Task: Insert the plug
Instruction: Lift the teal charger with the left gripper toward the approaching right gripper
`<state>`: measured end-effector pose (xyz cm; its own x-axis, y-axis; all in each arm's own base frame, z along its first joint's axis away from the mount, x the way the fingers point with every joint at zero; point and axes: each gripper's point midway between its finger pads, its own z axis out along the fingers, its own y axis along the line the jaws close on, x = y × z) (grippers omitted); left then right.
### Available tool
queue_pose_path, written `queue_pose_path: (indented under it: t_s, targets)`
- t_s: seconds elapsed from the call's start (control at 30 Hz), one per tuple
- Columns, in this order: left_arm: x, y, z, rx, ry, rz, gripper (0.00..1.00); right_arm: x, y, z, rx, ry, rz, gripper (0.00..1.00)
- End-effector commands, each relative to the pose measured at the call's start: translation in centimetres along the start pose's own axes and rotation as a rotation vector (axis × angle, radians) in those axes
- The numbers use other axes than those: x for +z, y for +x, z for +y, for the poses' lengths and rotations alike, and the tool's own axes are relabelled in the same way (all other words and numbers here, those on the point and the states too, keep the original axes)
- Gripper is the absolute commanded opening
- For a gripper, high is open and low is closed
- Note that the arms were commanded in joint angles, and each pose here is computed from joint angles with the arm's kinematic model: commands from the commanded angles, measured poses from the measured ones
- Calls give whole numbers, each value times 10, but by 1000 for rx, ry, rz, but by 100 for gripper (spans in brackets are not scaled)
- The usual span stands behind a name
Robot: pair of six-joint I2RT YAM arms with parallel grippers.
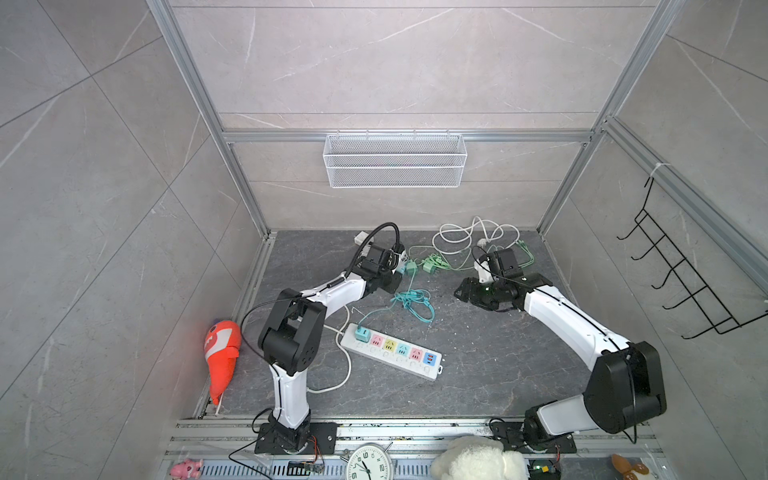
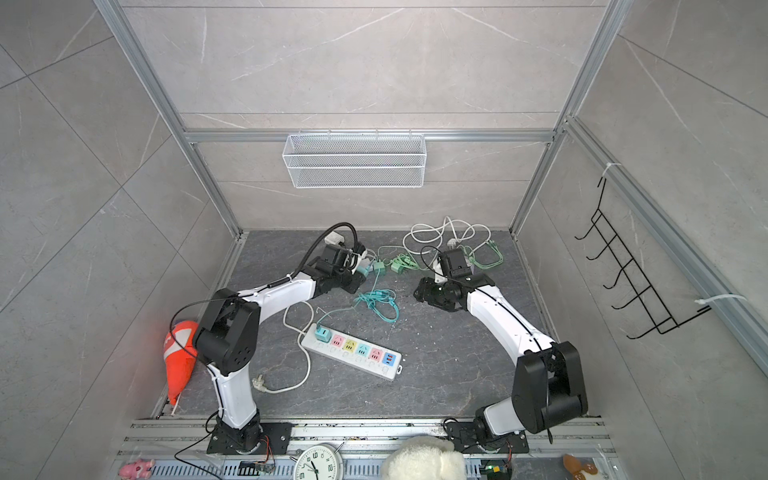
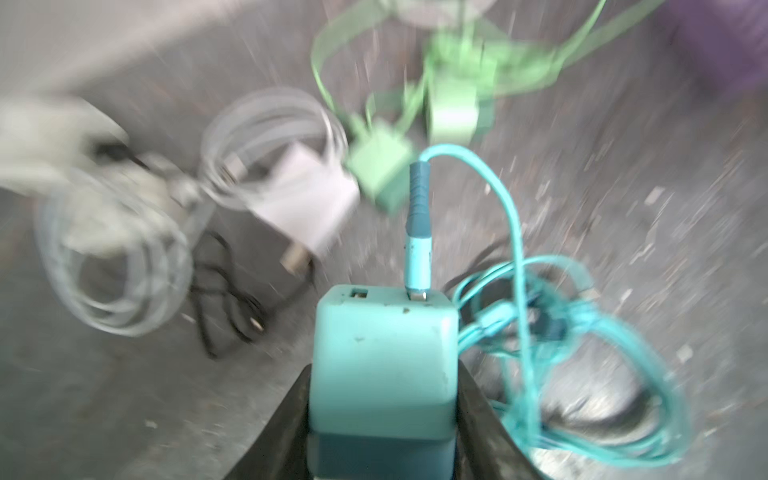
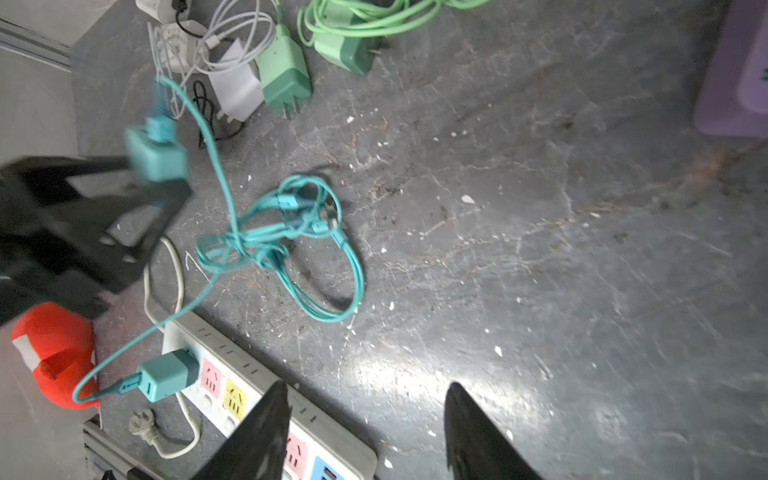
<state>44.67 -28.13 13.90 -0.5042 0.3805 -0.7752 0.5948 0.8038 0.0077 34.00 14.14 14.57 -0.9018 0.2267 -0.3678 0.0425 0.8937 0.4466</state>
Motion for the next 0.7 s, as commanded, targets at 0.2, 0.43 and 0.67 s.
queue_pose_path:
  t_s: [0.2, 0.43, 0.67]
  targets:
    - [-114, -115, -23, 2, 70, -562, 23, -21, -14, 10, -20, -32, -62, 61]
    - [-158, -80, -60, 29, 162, -594, 22, -46, -64, 100, -124, -397, -114, 60]
    - [-175, -39, -100, 90, 215, -576, 22, -82, -64, 189, -236, -784, -39, 57]
